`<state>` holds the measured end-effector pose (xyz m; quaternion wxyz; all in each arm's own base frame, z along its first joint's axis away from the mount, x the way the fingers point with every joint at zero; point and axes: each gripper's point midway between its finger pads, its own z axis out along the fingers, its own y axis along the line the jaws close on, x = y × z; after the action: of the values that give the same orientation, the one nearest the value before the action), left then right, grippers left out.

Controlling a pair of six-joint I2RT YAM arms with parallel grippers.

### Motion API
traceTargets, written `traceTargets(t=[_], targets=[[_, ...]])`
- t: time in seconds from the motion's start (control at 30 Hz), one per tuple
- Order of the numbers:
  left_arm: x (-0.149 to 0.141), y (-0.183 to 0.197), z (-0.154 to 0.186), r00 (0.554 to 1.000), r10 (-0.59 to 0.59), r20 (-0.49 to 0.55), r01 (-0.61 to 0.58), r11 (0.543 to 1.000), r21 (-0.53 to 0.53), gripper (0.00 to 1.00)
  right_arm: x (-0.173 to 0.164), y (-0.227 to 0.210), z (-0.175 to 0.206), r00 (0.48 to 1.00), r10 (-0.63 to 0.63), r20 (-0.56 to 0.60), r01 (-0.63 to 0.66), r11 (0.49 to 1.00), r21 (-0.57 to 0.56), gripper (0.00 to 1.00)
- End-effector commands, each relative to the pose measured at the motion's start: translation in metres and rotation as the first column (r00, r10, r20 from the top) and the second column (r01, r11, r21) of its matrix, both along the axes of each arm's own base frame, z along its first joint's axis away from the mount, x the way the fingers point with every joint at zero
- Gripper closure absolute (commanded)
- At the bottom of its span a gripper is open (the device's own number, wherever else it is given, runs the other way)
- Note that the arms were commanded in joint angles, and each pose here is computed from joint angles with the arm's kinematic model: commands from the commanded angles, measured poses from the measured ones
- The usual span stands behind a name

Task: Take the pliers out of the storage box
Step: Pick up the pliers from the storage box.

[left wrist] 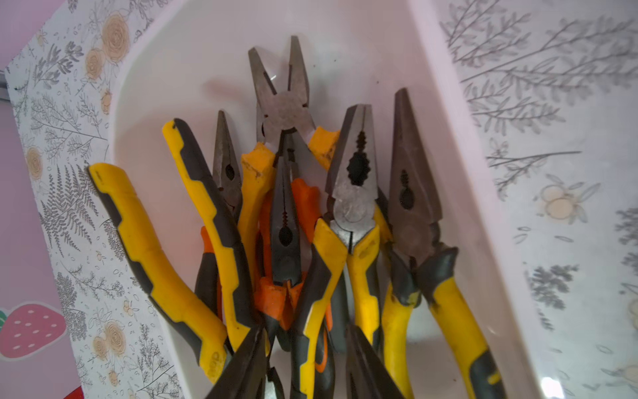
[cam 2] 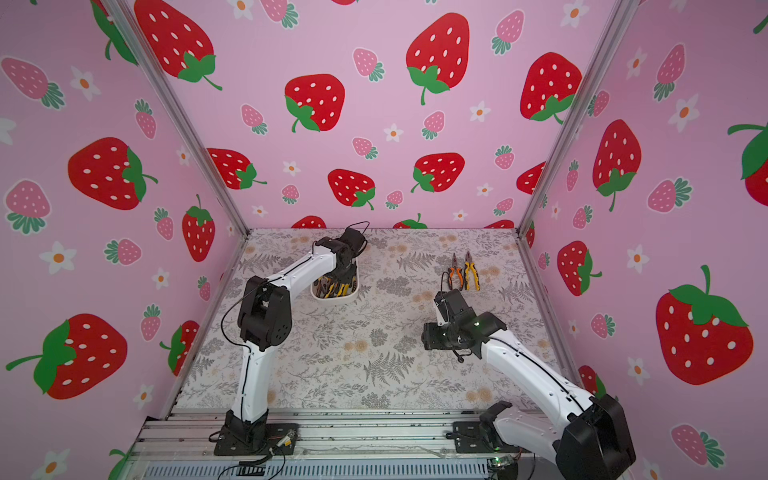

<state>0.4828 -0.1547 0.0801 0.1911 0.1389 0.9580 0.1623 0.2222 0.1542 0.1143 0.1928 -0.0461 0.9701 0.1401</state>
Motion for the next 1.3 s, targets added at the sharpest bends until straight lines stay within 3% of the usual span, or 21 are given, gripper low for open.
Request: traceTargets(t=[0.0,0.3,0.8,0.97,1.07,1.27], targets=[[0.001,0.010,0.002,1.000,0.004,0.002,-0.004,0.999,0.034,0.59,-0.006,-0.001,-0.002,1.000,0.002,-0.013,-0.002,1.000,0.001,0.41],[-0.010,0.017,-0.024,0.999,0.020,-0.051,-0.020,1.000,0.006,0.62,-0.005,0.001,0.001,1.000,0.003,-0.011,-0.003,1.000,0.005,0.41],[-0.023,0.032,-0.039,0.994,0.067,-0.085,-0.066,0.998,0.015,0.67,-0.006,-0.001,-0.001,1.000,0.000,-0.015,0.000,1.000,0.003,0.41],[-0.028,0.035,-0.046,0.991,0.080,-0.108,-0.081,0.997,-0.003,0.85,-0.007,-0.001,0.000,1.000,0.000,-0.011,0.000,1.000,0.004,0.41],[-0.029,0.035,-0.045,0.991,0.085,-0.104,-0.087,0.996,-0.012,1.00,-0.007,-0.002,-0.001,1.000,-0.001,-0.014,0.001,1.000,0.002,0.41],[-0.029,0.037,-0.017,0.994,0.103,-0.040,-0.105,0.994,-0.035,1.00,-0.007,-0.001,0.001,1.000,-0.004,-0.014,0.005,1.000,0.007,0.42]])
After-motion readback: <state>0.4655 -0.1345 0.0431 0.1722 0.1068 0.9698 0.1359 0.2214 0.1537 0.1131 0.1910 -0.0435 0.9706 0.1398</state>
